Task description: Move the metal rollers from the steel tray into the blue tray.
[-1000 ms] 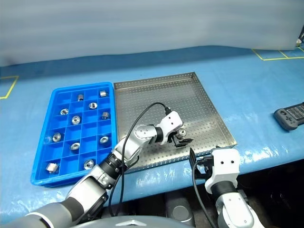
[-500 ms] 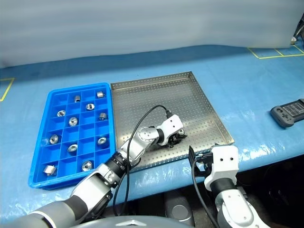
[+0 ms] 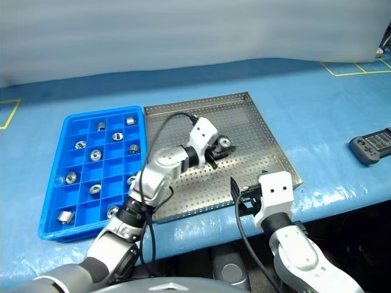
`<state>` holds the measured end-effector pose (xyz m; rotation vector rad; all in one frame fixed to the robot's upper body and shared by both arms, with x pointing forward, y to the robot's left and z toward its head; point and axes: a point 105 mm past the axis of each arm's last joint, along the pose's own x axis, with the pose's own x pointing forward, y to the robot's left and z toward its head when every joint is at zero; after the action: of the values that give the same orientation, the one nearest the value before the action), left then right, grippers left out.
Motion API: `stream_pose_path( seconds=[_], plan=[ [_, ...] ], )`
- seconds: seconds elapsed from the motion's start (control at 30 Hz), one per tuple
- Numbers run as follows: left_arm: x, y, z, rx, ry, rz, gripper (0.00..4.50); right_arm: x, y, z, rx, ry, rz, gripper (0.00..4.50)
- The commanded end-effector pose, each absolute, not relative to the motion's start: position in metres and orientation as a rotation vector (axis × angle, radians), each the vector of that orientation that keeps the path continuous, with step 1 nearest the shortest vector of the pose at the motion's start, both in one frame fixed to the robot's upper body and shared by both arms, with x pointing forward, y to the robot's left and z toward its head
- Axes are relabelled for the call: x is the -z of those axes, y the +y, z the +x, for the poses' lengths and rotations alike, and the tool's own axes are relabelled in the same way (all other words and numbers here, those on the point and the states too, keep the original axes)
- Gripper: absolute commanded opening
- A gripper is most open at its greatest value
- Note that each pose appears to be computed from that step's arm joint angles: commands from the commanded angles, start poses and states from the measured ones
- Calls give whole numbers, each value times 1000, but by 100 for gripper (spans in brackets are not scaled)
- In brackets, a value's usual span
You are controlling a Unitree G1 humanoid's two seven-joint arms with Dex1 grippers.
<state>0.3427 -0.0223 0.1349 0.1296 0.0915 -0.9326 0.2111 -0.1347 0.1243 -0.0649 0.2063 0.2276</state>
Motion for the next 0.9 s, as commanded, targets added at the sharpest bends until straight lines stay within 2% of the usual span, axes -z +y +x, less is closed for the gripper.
stream_pose_path(
  seconds=[0.03,0.37,0.73,0.9],
  plan=[
    [-160,12,350,802,26,122,172,-137,-123,214,-305,168,-76,450],
    [-160,113,351,385,68,193,172,-141,-102,230,-445,156,-55,450],
    [-122,143,334,282,210,241,172,-139,-101,232,-463,167,-57,450],
    [-117,155,336,182,226,230,172,-137,-103,230,-451,177,-56,450]
  ],
)
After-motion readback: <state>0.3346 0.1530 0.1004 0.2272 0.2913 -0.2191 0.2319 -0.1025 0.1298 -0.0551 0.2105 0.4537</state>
